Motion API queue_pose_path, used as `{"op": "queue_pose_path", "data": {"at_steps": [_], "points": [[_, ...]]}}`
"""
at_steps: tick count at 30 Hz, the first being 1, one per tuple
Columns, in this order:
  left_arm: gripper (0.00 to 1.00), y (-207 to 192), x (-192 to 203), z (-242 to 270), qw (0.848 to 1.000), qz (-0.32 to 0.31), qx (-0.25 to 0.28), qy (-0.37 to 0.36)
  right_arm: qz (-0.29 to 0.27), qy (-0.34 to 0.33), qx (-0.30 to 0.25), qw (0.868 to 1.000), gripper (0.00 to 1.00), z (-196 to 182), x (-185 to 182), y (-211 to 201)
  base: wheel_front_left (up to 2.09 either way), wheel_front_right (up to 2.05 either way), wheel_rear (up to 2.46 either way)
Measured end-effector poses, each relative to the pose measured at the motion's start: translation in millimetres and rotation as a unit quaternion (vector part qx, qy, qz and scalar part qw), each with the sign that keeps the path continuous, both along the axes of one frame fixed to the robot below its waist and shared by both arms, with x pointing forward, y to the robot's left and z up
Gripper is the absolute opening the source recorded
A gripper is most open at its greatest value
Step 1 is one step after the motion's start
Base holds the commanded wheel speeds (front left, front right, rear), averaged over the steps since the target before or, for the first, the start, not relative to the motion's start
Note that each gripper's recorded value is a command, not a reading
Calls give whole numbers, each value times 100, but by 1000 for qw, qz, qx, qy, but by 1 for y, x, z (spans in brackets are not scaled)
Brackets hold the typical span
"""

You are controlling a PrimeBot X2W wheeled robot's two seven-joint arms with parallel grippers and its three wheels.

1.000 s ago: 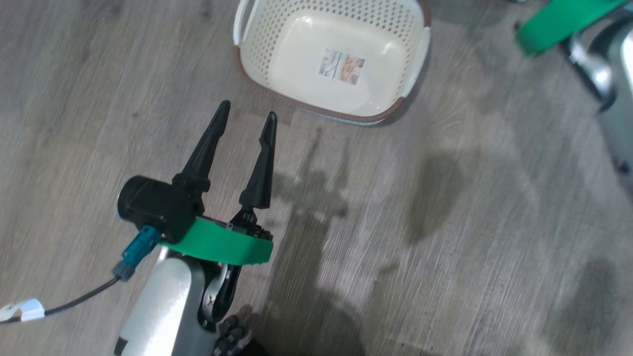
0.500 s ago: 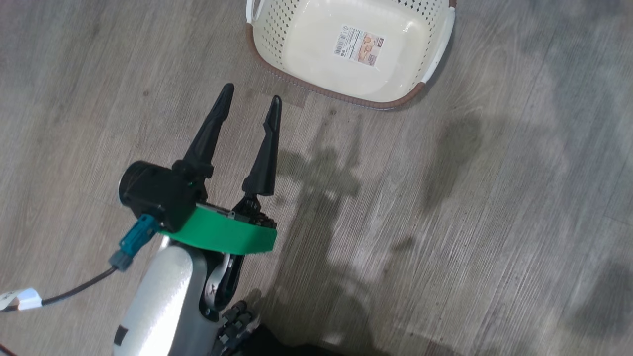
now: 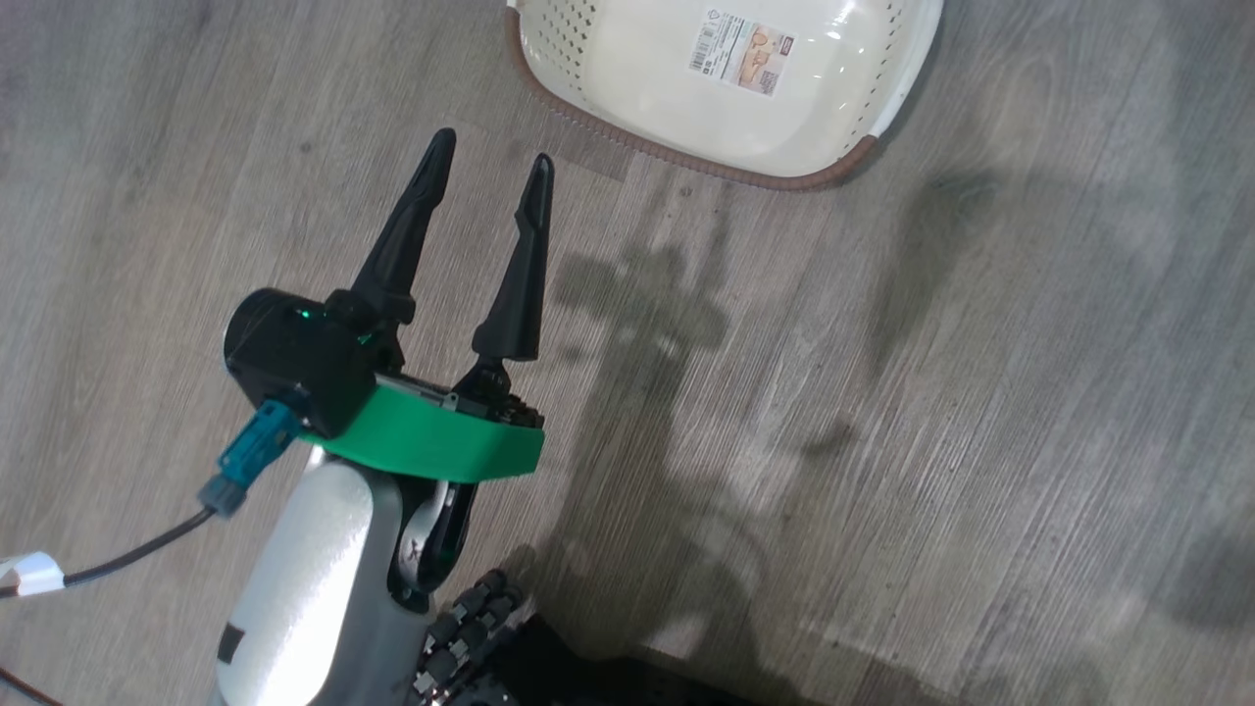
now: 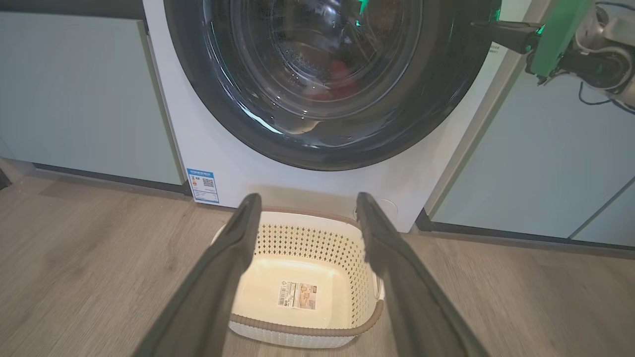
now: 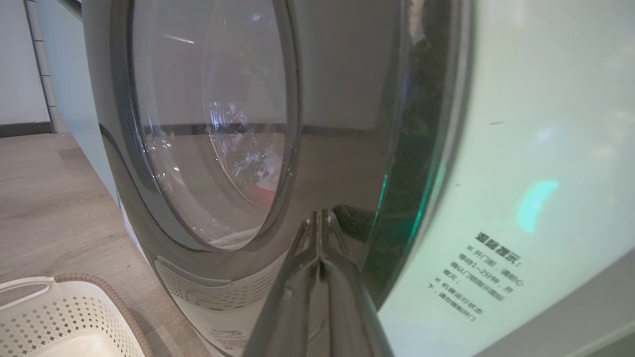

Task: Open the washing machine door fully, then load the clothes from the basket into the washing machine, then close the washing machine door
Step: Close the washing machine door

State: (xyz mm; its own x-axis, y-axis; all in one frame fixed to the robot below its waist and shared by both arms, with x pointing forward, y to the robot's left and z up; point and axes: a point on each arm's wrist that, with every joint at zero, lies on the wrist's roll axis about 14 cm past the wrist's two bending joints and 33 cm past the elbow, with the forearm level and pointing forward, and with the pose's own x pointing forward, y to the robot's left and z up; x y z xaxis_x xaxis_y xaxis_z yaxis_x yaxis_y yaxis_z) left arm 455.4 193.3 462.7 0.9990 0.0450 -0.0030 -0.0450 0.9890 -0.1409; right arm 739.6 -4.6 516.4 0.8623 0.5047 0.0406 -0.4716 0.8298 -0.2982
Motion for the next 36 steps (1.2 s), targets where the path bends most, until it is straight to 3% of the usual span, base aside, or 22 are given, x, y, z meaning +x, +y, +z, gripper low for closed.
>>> {"op": "queue_pose_path", "data": {"at_steps": [9,22,30,36], "points": [[100,2,-2,-9,1000,3,3,14,-23,16,6,1000,0,-4,22,-4,0,0,0],[100,0,-2,8,1000,4,-4,-8,-39,13,15,999,0,5,14,-12,0,0,0],[100,-5,-8,37,999,-6,8,-45,-45,17,14,999,0,11,-27,-32,0,0,0],[100,-11,-20,47,998,-13,0,-58,-63,22,86,994,0,32,-68,-50,0,0,0]]}}
